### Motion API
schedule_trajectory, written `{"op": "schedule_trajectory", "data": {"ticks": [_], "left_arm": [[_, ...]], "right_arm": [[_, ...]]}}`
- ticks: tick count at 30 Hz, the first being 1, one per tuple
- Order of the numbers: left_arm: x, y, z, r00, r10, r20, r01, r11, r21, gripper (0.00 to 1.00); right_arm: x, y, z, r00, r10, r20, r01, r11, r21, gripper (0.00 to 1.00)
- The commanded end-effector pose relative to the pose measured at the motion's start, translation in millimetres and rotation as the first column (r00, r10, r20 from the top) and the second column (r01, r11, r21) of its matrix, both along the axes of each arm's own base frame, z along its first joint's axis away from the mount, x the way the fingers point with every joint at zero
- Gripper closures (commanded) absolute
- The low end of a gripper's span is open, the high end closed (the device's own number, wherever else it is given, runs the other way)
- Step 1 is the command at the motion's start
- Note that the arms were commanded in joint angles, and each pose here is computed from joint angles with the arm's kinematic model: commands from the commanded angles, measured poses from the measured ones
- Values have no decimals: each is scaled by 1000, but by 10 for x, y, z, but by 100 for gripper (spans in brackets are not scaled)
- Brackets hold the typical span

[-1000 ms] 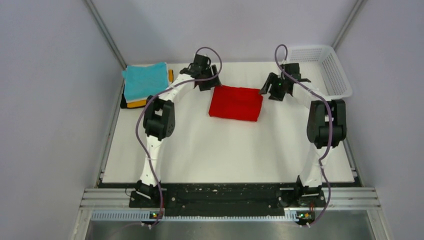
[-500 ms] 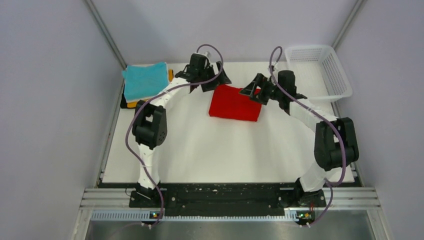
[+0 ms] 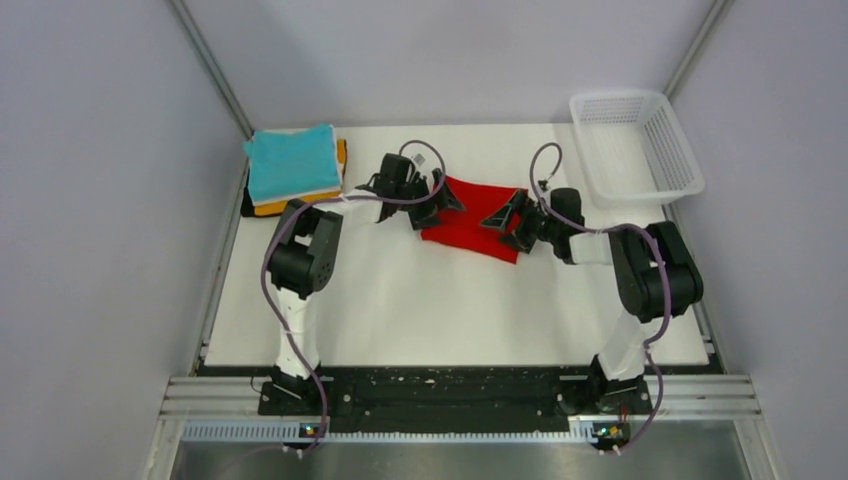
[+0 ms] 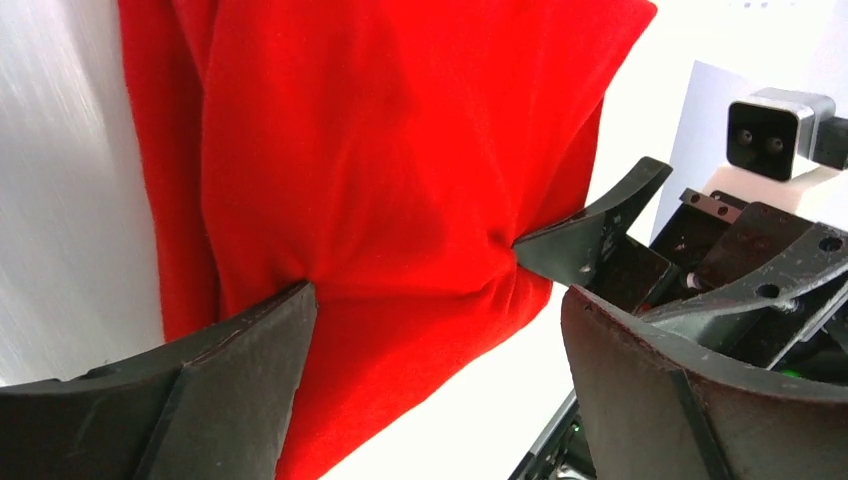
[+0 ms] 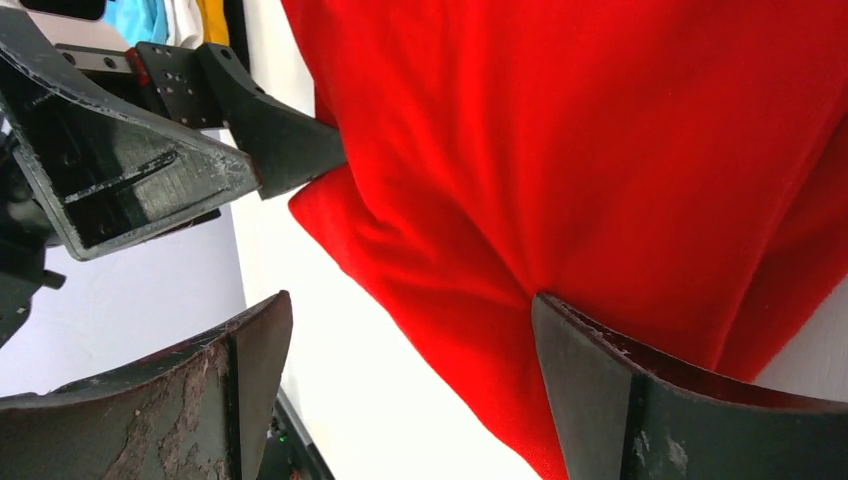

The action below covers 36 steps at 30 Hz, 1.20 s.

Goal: Fold and stack the t-shirts
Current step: Fold the long partially folded tshirt into a neat square, then put the neatly folded tshirt into the bin with left arm

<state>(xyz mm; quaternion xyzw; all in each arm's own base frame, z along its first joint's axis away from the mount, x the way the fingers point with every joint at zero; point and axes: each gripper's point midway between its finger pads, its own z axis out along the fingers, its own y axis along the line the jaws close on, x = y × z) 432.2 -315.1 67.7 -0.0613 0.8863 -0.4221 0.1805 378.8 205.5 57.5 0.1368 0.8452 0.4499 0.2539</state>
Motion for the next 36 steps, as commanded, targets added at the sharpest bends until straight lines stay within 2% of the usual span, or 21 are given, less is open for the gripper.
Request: {"op": "schedule_trajectory", "data": {"ticks": [1, 6, 10, 12, 15, 18, 20, 24, 27, 32, 36], "left_arm": [[-553, 204, -450, 988, 9, -153, -1, 999, 53, 1], [-1220, 420, -509, 975, 34, -218, -5, 991, 132, 1], [-1575, 573, -291, 985, 67, -157, -21, 960, 278, 1], [-1528, 537, -66, 993, 71, -91, -41, 954, 298, 1], [-1343, 437, 292, 997, 79, -6, -74, 959, 274, 1], [-1191, 428, 415, 992, 105, 66, -119, 957, 266, 1], [-1101, 423, 361, 991, 108, 84, -128, 950, 285, 1], [-930, 372, 108, 994, 109, 29, -112, 923, 369, 1], [-842, 297, -59, 994, 107, 1, -100, 919, 381, 7], [-890, 155, -283, 997, 65, -45, -41, 911, 410, 15], [-943, 64, -553, 995, 73, -71, -30, 876, 481, 25]], "right_arm": [[-589, -254, -680, 980, -35, -195, 3, 987, -158, 10], [-994, -384, -699, 975, 30, -219, -84, 967, -240, 9], [-1184, -419, -394, 981, 100, -163, -143, 950, -277, 8], [-1094, -412, -133, 990, 108, -91, -130, 950, -285, 2], [-875, -386, 381, 994, 93, 56, -74, 959, -275, 1], [-726, -437, 792, 983, 46, 178, 6, 959, -283, 1], [-675, -551, 892, 975, -12, 222, 84, 945, -315, 1], [-673, -755, 956, 958, -88, 273, 188, 912, -365, 1], [-726, -817, 963, 957, -89, 277, 197, 899, -392, 1], [-785, -922, 942, 957, -93, 273, 209, 877, -434, 1], [-790, -966, 935, 954, -104, 281, 225, 868, -442, 1]]}}
